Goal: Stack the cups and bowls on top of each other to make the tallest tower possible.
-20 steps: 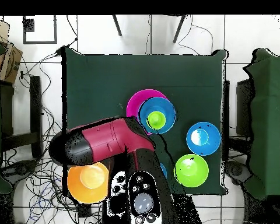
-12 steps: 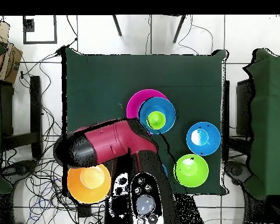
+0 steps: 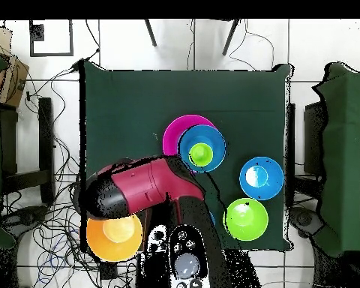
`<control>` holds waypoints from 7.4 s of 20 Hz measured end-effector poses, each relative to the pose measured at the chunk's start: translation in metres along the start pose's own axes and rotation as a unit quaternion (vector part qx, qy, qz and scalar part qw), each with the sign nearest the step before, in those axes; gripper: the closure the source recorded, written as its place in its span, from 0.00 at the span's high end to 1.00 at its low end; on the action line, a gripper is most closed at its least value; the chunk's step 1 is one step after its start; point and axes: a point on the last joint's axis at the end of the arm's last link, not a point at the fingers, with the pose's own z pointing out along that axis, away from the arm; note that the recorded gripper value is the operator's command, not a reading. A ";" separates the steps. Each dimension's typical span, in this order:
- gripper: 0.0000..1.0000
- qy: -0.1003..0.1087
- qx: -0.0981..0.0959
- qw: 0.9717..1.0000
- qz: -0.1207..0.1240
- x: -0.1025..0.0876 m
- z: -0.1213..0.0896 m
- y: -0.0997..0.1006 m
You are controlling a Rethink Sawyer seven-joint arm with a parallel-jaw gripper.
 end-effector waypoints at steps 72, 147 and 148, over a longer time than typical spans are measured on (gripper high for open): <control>1.00 0.079 0.049 0.991 -0.099 0.178 0.112 0.004; 1.00 0.105 0.035 0.991 -0.071 0.236 0.151 0.027; 1.00 0.103 0.035 0.992 -0.071 0.236 0.151 0.027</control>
